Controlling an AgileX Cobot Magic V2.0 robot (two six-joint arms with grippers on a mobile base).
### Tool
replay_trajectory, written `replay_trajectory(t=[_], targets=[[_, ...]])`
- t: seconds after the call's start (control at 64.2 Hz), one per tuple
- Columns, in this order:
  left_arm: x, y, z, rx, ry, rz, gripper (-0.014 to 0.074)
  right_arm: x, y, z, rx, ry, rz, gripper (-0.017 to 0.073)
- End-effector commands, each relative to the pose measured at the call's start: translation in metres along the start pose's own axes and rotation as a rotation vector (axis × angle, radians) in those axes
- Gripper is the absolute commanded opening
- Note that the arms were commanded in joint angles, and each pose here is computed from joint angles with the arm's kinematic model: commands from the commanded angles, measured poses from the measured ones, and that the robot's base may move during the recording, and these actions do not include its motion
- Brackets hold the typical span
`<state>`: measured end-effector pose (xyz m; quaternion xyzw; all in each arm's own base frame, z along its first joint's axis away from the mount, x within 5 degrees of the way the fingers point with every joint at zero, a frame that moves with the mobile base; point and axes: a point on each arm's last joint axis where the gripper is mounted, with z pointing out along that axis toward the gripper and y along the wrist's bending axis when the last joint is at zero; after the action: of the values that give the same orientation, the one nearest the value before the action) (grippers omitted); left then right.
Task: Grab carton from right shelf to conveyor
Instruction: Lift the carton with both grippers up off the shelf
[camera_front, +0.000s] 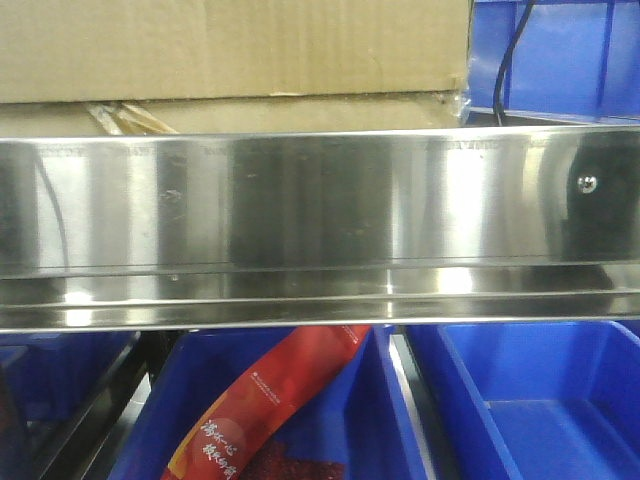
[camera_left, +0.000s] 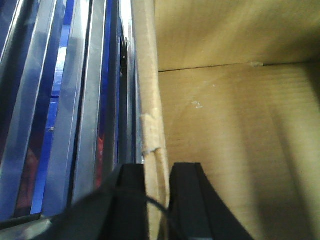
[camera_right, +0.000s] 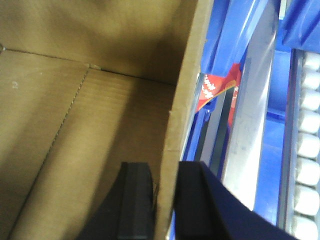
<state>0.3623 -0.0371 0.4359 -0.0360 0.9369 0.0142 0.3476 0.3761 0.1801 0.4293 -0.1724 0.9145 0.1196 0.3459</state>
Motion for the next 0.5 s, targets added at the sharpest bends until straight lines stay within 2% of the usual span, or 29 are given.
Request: replay_trajectory(t=[0.0, 0.265, 0.389, 0.483], targets=[[-0.006, 0.005, -0.024, -0.003, -0.078, -0.013, -0.0016, -0.006, 0.000, -0.036, 0.010, -0.098, -0.008, -0.0058], [-0.003, 0.014, -0.098, 0.044, -0.240, -0.040, -0.0016, -0.002, -0.001, -0.114, 0.060, -0.245, -0.030, -0.0058], [0.008, 0.015, -0.119, 0.076, -0.265, -0.049, -0.0016, 0.006, -0.001, -0.144, 0.061, -0.289, -0.032, -0.0058], [0.019, 0.013, -0.127, 0.089, -0.260, -0.033, -0.0016, 0.018, -0.001, -0.158, 0.062, -0.285, -0.032, -0.0058]])
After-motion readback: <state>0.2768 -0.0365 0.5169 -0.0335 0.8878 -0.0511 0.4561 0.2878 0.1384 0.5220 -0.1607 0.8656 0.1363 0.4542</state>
